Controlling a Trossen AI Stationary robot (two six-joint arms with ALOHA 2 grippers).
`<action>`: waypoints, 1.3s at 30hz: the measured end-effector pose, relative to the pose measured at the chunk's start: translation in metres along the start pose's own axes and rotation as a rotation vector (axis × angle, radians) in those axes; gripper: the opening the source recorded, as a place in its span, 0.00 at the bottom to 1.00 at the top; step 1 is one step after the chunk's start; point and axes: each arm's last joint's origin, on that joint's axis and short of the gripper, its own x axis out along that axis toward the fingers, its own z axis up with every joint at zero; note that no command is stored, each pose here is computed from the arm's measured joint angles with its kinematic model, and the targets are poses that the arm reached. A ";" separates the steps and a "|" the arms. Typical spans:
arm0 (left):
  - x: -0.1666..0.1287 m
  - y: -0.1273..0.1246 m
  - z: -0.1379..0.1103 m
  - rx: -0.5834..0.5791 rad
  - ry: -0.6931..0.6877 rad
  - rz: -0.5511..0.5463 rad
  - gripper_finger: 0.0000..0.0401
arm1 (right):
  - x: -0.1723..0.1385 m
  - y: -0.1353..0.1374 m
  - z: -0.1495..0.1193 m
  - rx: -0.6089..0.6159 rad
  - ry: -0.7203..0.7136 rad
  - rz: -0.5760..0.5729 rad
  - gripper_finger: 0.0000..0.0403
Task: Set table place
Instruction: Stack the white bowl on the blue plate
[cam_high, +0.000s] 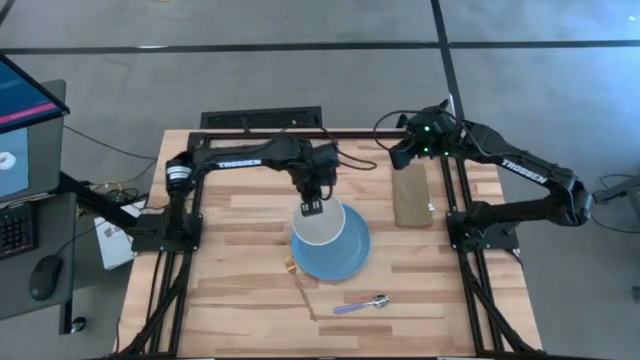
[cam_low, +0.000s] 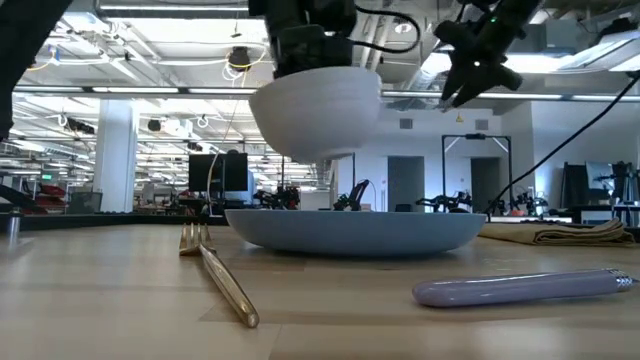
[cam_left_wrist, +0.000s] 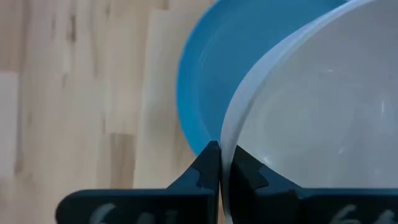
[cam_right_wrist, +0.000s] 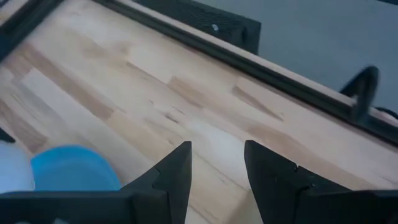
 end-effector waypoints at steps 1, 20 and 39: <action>0.006 -0.001 0.003 0.005 0.008 -0.002 0.00 | -0.003 -0.002 -0.001 0.005 -0.001 -0.005 0.42; 0.096 -0.031 0.020 0.039 0.075 -0.012 0.00 | -0.025 -0.014 -0.004 0.043 -0.053 -0.013 0.42; 0.100 -0.026 0.020 0.007 0.092 -0.030 0.06 | -0.023 -0.014 -0.006 0.041 -0.025 -0.022 0.42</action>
